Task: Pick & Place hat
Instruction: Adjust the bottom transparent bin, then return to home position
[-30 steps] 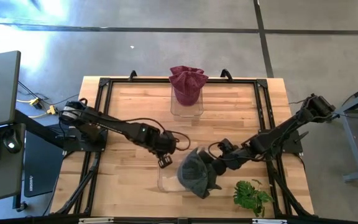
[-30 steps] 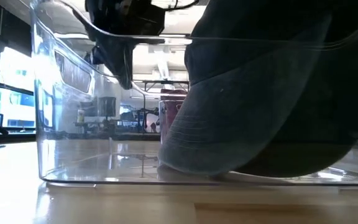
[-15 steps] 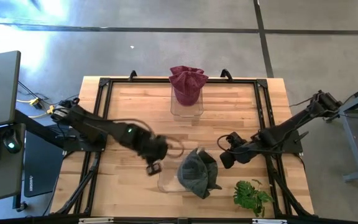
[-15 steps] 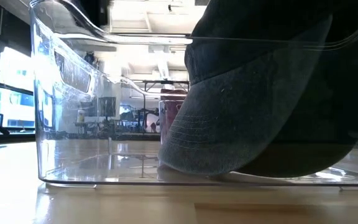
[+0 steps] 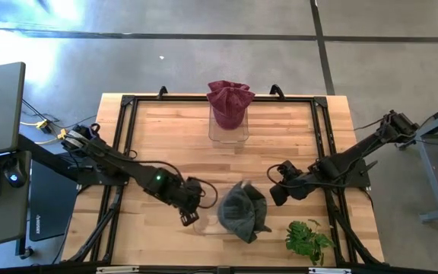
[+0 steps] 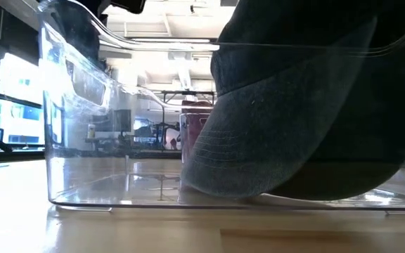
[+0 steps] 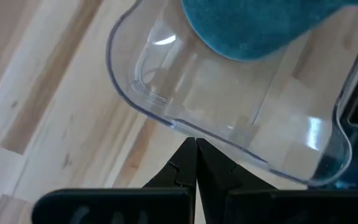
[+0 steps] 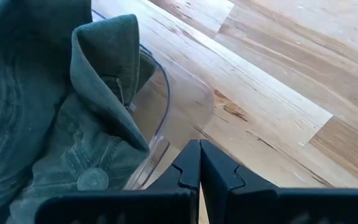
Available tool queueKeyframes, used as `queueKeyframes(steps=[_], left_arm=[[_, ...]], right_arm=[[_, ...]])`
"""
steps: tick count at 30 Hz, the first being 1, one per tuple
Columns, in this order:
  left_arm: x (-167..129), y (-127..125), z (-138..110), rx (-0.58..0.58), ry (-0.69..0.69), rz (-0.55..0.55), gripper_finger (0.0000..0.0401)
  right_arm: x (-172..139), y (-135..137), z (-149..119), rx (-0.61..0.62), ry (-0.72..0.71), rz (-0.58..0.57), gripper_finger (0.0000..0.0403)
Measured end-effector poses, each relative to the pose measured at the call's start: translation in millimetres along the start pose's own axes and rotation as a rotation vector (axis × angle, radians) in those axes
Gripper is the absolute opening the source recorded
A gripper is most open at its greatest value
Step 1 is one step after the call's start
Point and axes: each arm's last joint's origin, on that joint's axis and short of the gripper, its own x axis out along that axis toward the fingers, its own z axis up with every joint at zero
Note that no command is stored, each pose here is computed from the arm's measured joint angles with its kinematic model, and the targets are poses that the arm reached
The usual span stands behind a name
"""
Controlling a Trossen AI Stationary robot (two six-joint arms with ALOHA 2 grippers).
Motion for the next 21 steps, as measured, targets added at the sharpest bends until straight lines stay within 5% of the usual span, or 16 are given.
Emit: queueKeyframes(steps=[11,15,21], left_arm=[[-5,1,1,-0.010,0.003,0.032,0.0000],[-33,4,2,-0.035,-0.032,0.020,0.0000],[-92,30,7,-0.069,-0.258,-0.005,0.0000]], right_arm=[[-5,-1,0,-0.037,0.029,0.015,0.0000],[-32,2,8,-0.095,-0.010,0.113,0.0000],[-91,-8,27,-0.310,-0.235,0.308,0.0000]])
